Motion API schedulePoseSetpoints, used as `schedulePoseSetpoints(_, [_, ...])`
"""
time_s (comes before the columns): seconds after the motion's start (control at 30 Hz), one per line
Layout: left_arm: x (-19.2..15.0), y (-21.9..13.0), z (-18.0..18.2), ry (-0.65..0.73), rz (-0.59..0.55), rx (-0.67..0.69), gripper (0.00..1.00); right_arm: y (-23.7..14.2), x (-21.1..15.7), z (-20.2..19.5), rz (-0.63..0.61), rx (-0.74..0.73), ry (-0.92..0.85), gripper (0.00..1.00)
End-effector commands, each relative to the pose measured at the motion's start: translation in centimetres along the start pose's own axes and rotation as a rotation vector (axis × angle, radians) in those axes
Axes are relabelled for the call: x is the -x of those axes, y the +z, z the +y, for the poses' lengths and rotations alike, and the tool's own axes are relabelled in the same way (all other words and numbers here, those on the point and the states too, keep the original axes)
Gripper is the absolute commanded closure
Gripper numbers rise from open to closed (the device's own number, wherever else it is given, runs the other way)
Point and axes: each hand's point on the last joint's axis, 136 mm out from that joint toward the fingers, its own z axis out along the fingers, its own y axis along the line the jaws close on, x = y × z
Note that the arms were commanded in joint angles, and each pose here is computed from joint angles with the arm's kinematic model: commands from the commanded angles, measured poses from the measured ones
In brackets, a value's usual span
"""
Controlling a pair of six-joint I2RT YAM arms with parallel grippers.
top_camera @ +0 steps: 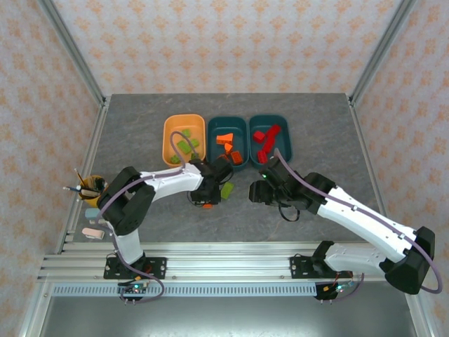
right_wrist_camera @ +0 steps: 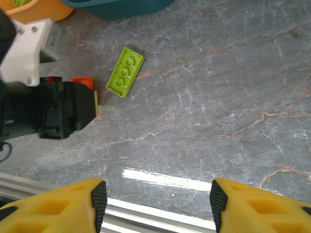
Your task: Sort the legos into containers by color
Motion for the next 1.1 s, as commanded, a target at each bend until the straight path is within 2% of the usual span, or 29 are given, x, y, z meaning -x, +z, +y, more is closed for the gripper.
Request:
schedulePoseSetpoints(0.0, [0.8, -3.6, 1.6, 0.015, -0.057, 0.017, 0.69, -0.6, 1.5, -0.4, -0.068, -0.013, 0.018, 0.40])
schedulePoseSetpoints(0.23, [5.4, -8.7, -0.7, 0.002, -0.121, -0.094, 0.68, -0.5, 5.4, -0.6, -0.133, 0.053, 0.167, 0.39])
schedulePoseSetpoints(0.43, [12.4, -10.3, -5.3, -0.003, -0.173, -0.221, 0.68, -0.1, 10.8, 0.3, -0.207, 0.207, 0.323, 0.38])
schedulePoseSetpoints(0.67, [19.9, -7.5, -10.3, -0.033, -0.199, -0.322, 0.68, 0.9, 16.1, -0.6, -0.266, 0.239, 0.468, 0.37])
schedulePoseSetpoints(0.8, [23.1, -5.7, -12.1, -0.052, -0.207, -0.355, 0.68, 0.8, 17.6, -1.1, -0.276, 0.250, 0.505, 0.37])
schedulePoseSetpoints(0.97, [24.8, -3.5, -12.2, -0.081, -0.178, -0.345, 0.67, 1.1, 17.3, -1.8, -0.258, 0.231, 0.510, 0.37])
schedulePoseSetpoints(1.07, [24.8, -2.7, -12.2, -0.085, -0.162, -0.347, 0.63, 1.2, 16.8, -2.0, -0.251, 0.224, 0.517, 0.37])
